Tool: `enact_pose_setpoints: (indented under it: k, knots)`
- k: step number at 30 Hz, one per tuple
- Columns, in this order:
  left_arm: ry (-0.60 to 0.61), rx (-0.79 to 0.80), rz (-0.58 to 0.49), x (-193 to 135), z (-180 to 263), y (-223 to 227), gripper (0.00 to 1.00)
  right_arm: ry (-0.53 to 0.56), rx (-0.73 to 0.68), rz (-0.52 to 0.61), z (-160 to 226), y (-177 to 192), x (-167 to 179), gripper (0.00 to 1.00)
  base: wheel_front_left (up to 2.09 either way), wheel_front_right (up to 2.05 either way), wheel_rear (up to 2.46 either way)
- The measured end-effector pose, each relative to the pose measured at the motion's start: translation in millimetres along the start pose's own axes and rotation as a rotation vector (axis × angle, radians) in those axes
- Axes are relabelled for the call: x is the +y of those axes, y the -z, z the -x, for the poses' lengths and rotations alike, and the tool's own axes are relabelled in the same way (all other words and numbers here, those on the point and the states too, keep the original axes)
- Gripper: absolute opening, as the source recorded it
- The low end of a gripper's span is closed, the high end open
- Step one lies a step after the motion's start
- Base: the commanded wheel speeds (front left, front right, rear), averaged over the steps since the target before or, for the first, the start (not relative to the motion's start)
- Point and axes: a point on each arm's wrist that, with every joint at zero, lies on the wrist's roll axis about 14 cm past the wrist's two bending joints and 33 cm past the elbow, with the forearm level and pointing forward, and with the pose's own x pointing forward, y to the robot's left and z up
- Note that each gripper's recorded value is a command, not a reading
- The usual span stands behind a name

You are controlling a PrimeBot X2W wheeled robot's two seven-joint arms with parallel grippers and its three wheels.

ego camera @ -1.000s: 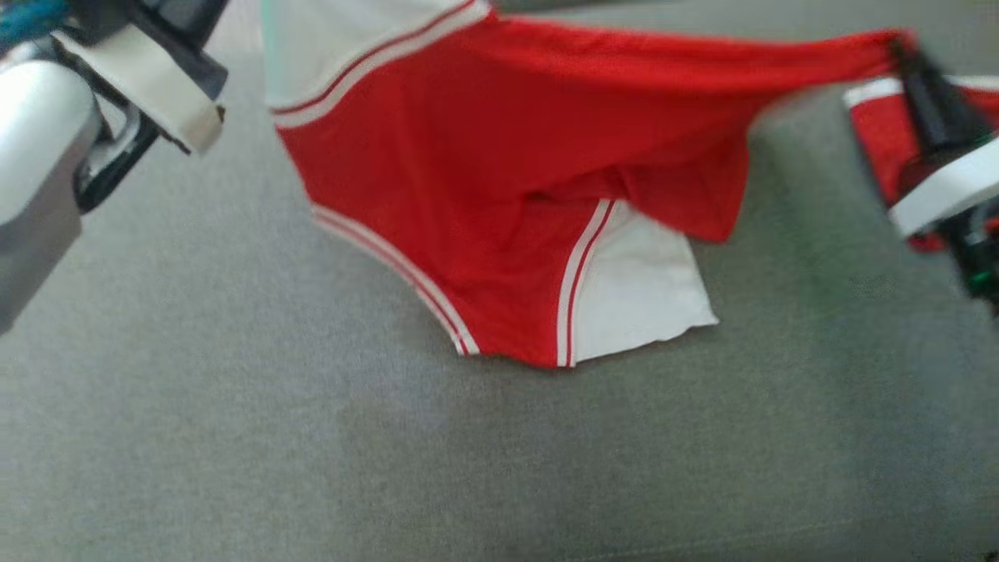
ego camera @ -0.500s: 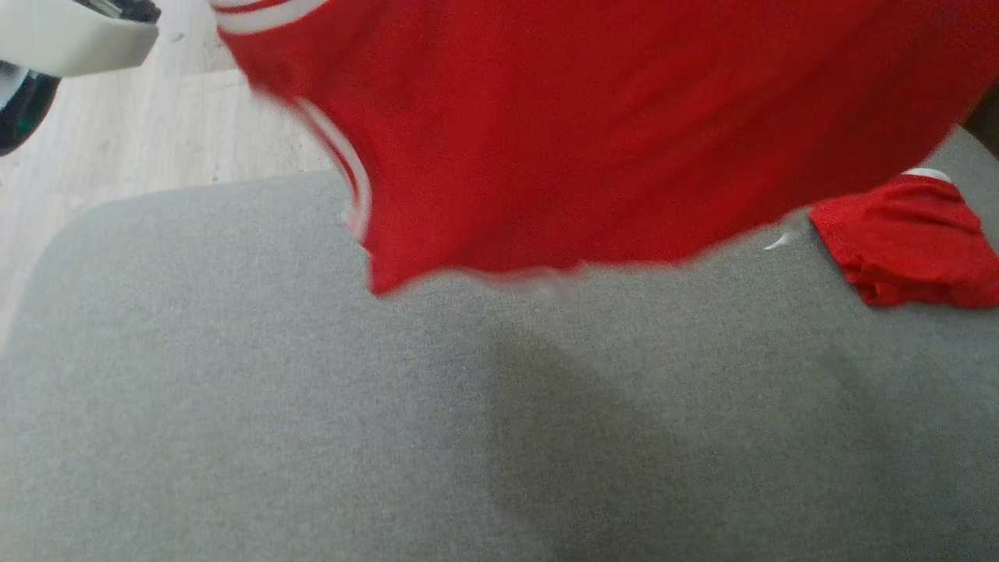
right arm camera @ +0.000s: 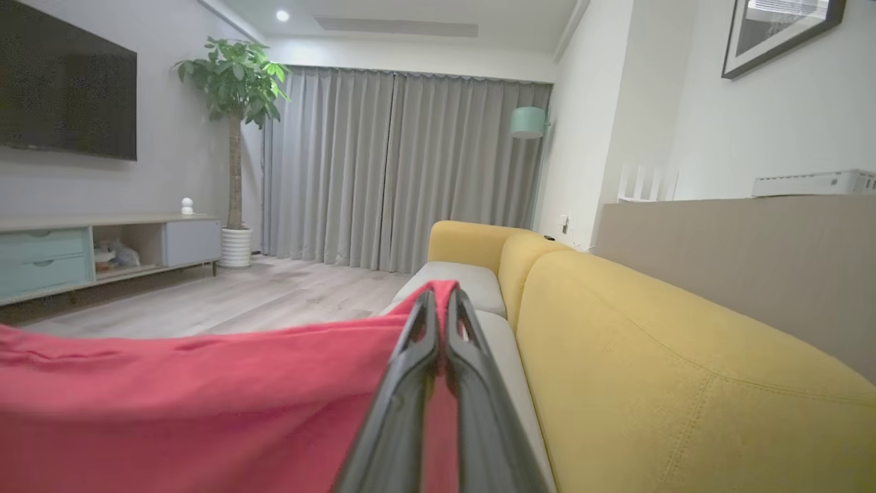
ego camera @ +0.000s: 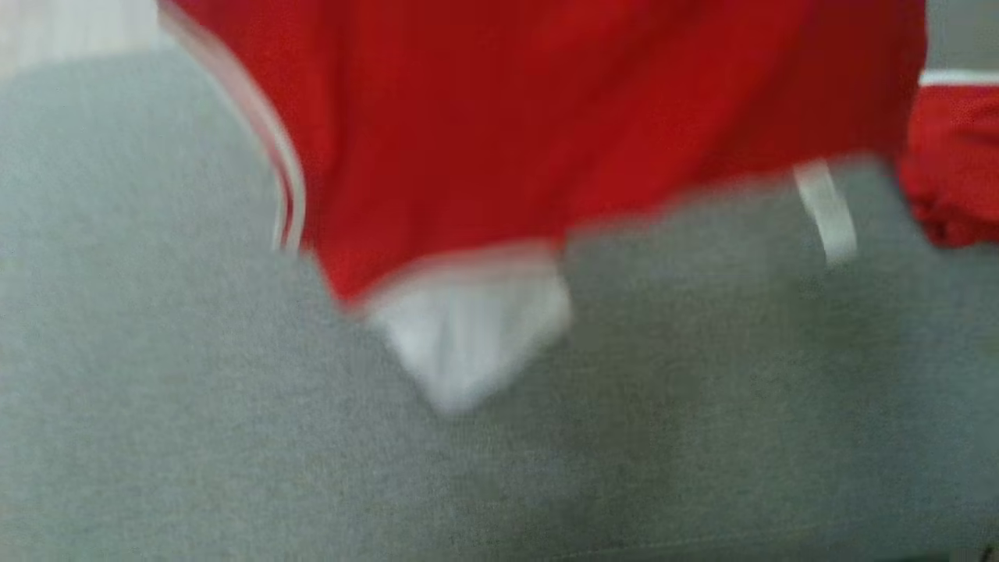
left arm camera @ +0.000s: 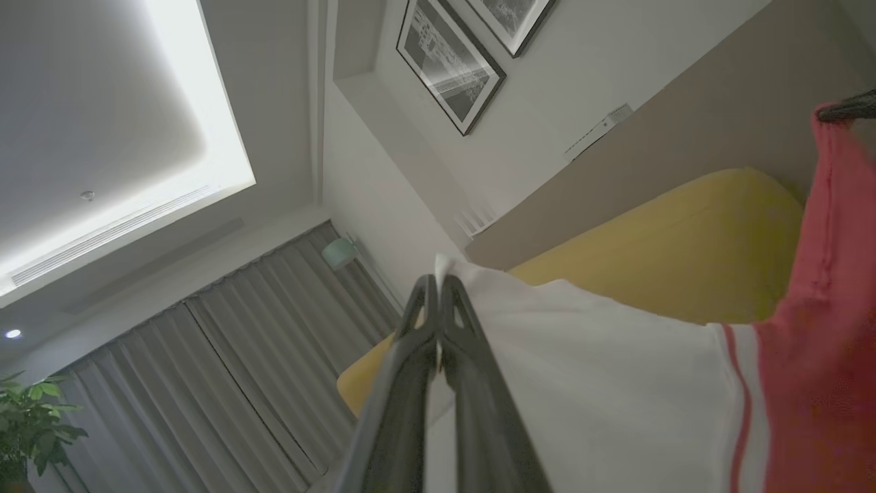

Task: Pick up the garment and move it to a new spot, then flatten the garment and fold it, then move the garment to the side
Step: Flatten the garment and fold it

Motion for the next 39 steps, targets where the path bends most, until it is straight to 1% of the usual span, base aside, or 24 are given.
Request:
enact_pose_setpoints:
  k: [3,6,9,11,13,16,18,22,24,26,30,34,39]
  knots:
    - [-0.051,-0.056,-0.037,10.2,-22.9,3.1,0.00,0.018,-0.044,-0.032,-27.3,11.3,-1.3,0.00,0.00,0.00,0.00]
    - [-0.086,-0.156,-0.066,17.4,-36.9,-10.4,0.00,0.051,-0.089,-0.019,-47.0,19.7,-11.3,0.00,0.00,0.00,0.00]
    - [-0.097,-0.211,-0.053,16.5,-38.0,-10.3,0.00,0.064,-0.085,0.013,-59.0,34.4,-16.1,0.00,0.00,0.00,0.00]
    - [-0.078,-0.200,-0.023,10.2,-32.1,2.2,0.00,0.049,-0.054,0.031,-63.0,51.6,-10.0,0.00,0.00,0.00,0.00]
    - [-0.061,-0.154,0.011,1.4,-21.8,25.1,0.00,0.039,-0.018,0.028,-64.1,69.5,-4.1,0.00,0.00,0.00,0.00]
    - [-0.027,-0.057,0.069,-20.0,-1.0,68.0,0.00,0.031,0.041,0.018,-60.8,99.0,1.8,0.00,0.00,0.00,0.00]
    - [0.001,0.003,0.105,-39.3,15.1,92.9,0.00,0.021,0.098,0.011,-53.6,125.1,7.7,0.00,0.00,0.00,0.00]
    - [0.120,0.122,0.184,-96.9,55.3,129.3,0.00,0.001,0.217,-0.008,-21.5,174.9,20.8,0.00,0.00,0.00,0.00]
    - [0.160,0.164,0.231,-120.7,76.6,136.2,0.00,-0.002,0.280,-0.012,1.5,196.0,23.5,0.00,0.00,0.00,0.00]
    - [0.182,0.204,0.267,-137.9,98.8,140.1,0.00,0.003,0.337,-0.025,27.5,213.7,24.7,0.00,0.00,0.00,0.00]
    - [0.214,0.294,0.364,-177.0,153.3,139.7,0.00,0.017,0.406,-0.071,82.7,231.8,31.1,0.00,0.00,0.00,0.00]
    - [0.186,0.413,0.465,-211.8,217.1,134.5,0.00,0.050,0.470,-0.112,145.8,243.3,33.1,0.00,0.00,0.00,0.00]
    - [0.164,0.519,0.602,-260.2,283.5,106.9,0.00,0.079,0.523,-0.127,217.9,245.4,37.1,0.00,0.00,0.00,0.00]
